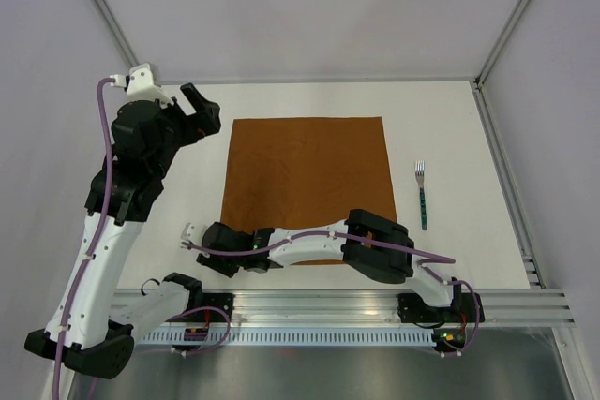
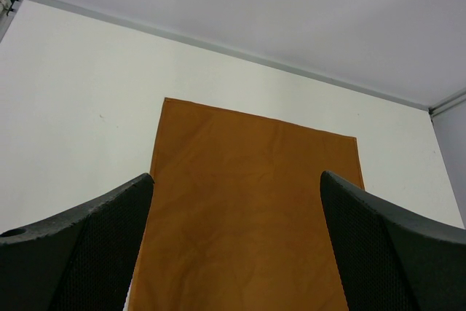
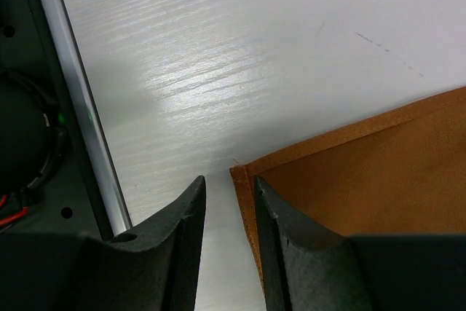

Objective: Fold the napkin, place the utensils inside, and roll it up
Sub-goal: Fold the napkin

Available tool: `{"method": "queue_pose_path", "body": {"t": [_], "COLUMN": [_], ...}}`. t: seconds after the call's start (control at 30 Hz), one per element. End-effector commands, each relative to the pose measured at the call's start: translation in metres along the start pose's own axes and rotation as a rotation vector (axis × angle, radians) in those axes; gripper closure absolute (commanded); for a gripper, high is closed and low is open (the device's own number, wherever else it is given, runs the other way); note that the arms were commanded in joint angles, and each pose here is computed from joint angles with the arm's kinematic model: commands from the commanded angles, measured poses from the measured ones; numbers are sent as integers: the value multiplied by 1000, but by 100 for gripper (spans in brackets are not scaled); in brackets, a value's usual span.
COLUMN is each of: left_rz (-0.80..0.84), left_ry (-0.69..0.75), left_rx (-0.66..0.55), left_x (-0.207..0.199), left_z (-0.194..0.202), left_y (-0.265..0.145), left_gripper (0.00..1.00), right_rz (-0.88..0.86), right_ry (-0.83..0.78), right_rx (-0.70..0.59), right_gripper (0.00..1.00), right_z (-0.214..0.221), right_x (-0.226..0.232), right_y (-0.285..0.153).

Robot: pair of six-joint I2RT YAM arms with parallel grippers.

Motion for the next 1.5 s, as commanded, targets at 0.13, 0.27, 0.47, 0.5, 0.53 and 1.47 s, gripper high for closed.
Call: {"method": "queue_pose_path", "body": {"t": [0.13, 0.27, 0.47, 0.5, 0.53, 1.47], "left_rz": [-3, -1, -6, -8, -7, -12], "left_ry": [6, 4, 10, 11, 12, 6], "left_rx": [21, 27, 35, 35, 33, -53], "left_x": [0, -1, 0, 0, 0, 4], "left_z": [5, 6, 9, 9, 9, -12], "left_y": [3, 6, 7, 8, 8, -9], "left_gripper": [0, 0, 0, 0, 0, 1], "right_rz": [35, 12, 42, 44, 44, -16], "right_ry": [19, 20, 12, 13, 16, 68], "right_rx": [-14, -14, -12, -9, -4, -55], "right_gripper": [59, 56, 55, 55, 55, 98], "right_z": [-6, -7, -4, -3, -1, -54], "right_x": [1, 5, 1, 0, 0, 22], "right_y": [5, 7, 11, 12, 13, -17]}}
Point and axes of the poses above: each gripper's point midway between its finger pads, its own y axis out along the fingers, its own x axis along the line the jaws close on, z = x × y, the point moved 3 cm from there along -y, back along the fingers, and after that the axes turned 12 degrees about y, right-handed, at the moved point
